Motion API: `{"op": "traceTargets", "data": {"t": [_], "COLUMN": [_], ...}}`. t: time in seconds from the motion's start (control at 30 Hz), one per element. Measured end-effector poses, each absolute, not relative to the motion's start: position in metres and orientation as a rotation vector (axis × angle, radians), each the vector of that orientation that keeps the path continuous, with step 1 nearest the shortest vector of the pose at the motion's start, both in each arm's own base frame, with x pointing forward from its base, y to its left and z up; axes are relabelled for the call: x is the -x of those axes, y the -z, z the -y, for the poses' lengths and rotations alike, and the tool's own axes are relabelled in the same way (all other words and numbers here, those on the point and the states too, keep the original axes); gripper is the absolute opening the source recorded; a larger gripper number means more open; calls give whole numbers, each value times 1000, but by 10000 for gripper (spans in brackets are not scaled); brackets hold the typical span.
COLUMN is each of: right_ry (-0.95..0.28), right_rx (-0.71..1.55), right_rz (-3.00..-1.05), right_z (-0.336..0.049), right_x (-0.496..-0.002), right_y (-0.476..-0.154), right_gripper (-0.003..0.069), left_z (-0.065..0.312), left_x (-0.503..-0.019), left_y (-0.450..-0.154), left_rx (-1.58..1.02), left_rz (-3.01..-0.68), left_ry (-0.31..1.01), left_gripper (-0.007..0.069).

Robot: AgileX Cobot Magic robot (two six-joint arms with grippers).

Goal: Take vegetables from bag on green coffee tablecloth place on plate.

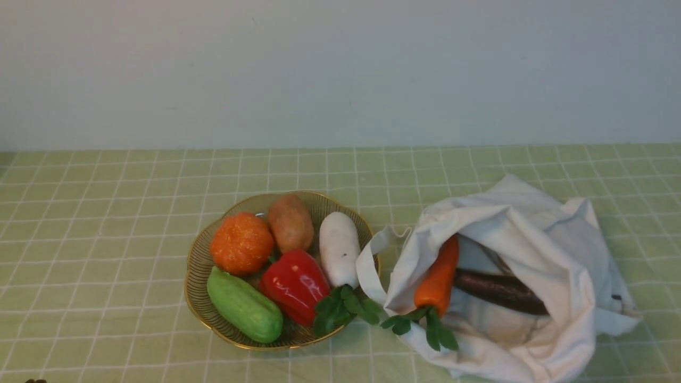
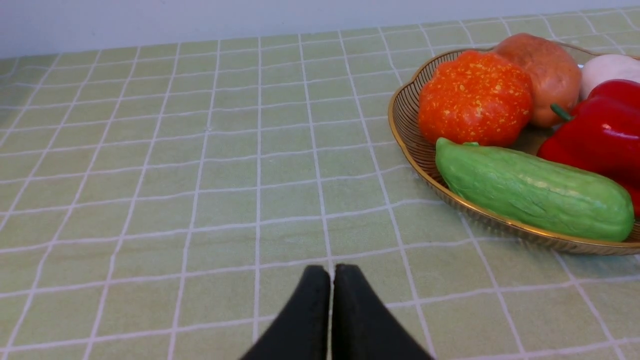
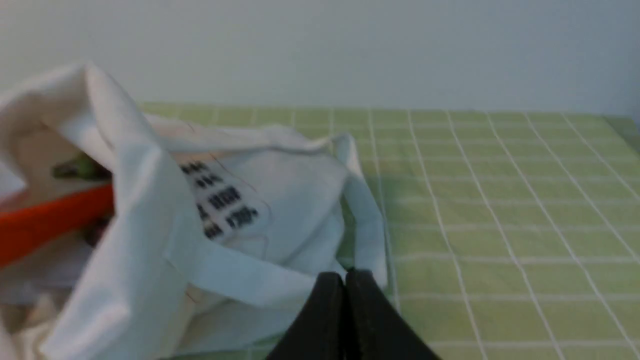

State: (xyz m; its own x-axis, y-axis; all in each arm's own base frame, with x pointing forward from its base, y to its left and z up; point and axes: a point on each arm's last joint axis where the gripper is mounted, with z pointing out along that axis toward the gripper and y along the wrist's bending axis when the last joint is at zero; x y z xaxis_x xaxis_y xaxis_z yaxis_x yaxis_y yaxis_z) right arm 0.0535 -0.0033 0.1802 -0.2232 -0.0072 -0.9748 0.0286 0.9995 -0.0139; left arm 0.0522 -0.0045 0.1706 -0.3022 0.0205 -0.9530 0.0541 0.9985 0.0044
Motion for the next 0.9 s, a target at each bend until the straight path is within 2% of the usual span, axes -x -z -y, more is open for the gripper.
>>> {"op": "traceTargets", "data": {"t": [0.9], "right_ry": [54], "right_rx": [-40], "right_rz": [-1789], "right_z": [5], "right_x": [-54], "right_y": [-181], "right_gripper": [-15], "left_z": [5], "left_x": [-52], "left_y": [-171], "left_rx": [-54], "left_rz": [-1878], "left_ry": [33], "left_gripper": [-5]}}
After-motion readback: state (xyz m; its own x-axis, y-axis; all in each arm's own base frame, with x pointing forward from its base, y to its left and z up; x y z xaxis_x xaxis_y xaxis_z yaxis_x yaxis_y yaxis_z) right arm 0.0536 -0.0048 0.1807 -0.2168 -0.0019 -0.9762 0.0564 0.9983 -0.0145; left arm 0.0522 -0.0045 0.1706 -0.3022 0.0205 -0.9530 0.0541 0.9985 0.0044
